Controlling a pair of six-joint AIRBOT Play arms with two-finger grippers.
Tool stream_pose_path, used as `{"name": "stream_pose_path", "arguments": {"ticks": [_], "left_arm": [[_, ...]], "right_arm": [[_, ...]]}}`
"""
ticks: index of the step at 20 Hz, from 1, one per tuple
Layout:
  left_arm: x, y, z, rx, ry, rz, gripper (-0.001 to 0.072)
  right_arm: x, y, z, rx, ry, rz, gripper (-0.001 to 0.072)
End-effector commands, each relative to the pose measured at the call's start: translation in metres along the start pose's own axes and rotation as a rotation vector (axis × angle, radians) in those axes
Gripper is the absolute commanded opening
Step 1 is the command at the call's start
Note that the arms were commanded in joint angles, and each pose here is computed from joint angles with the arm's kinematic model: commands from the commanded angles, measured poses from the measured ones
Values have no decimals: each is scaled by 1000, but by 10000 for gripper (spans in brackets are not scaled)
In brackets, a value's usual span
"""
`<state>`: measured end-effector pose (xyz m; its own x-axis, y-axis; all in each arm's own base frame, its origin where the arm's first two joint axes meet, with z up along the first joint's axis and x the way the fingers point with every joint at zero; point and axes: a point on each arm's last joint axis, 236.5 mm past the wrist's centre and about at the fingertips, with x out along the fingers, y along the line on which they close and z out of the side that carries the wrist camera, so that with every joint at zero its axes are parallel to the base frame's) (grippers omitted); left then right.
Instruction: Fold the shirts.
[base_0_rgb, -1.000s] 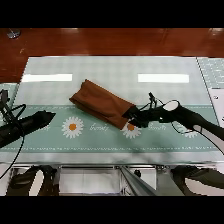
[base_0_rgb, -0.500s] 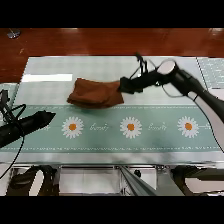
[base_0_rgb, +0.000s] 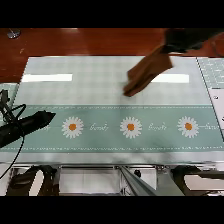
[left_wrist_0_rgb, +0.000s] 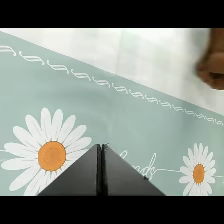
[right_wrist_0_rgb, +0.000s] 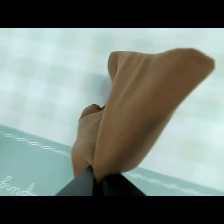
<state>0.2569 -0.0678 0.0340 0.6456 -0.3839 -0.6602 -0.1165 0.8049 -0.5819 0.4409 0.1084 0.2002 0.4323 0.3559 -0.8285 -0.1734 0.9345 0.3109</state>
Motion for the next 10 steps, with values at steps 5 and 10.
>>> {"name": "stream_pose_path", "arguments": {"ticks": [5, 10], "left_arm": [[0, 0, 0, 3, -1, 0, 24], [0, 0, 0, 3, -1, 0, 23]], "right_arm": [[-126, -153, -63, 395, 9, -287, 20], [-167, -219, -162, 701, 54, -477, 20]]}}
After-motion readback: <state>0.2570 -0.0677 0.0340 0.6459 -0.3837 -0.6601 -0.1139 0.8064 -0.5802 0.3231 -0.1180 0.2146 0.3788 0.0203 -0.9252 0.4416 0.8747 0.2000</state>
